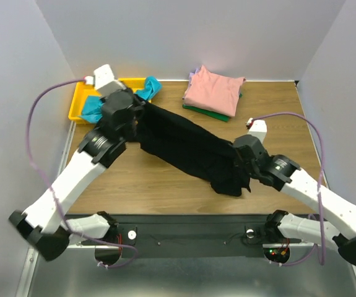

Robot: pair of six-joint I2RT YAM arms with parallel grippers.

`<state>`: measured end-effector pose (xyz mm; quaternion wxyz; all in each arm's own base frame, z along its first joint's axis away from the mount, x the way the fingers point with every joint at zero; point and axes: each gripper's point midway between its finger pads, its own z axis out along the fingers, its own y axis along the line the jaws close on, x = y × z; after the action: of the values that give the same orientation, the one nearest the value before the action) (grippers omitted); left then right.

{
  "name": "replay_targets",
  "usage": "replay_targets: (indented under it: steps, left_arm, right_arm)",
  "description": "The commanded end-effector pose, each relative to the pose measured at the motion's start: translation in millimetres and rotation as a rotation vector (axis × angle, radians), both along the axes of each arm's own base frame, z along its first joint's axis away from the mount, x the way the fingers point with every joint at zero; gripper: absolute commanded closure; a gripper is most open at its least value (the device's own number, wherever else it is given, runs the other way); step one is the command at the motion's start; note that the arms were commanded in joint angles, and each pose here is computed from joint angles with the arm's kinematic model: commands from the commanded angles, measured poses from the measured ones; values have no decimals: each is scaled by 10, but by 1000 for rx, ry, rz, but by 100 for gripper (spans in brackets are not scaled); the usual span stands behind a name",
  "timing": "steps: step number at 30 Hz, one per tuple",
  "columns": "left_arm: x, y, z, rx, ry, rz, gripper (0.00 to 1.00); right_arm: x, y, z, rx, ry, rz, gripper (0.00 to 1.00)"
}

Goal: Fold and stack the t-shirts
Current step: Flatten the tshirt out

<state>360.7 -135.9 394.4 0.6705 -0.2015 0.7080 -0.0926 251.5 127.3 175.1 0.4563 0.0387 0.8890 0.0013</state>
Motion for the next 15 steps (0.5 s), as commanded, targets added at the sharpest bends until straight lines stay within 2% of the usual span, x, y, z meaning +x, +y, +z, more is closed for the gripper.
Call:
replay_targets:
  steps: [1,4,6,7,10,14,15]
  left_arm:
    - [-330,483,243,-66,-91,140,100]
    - [-710,844,653,-139,-192,188,100]
    - [-986,1018,983,-201,-277,161,100]
    - [-1149,1089,1162,-222,-331,124,100]
    - [-1422,1178,1529,-269,-429,50,100]
    - [-1810,1096,2023,-305,-568,-154,100]
    - [-1933,1128,2173,-319,-604,-183,100]
  right_arm:
    - [62,-235,760,61,-194,-101,100]
    - [15,-345,1352,144,-320,-117,100]
    - [-35,-382,1659,193,-377,-103,100]
    - [-98,-377,1954,242,-424,-61,100]
    - [-183,-289,2347,286,-474,47,100]
    - [-465,44,2995,379,-561,355,100]
    - [-586,29,3278,422,-621,401,100]
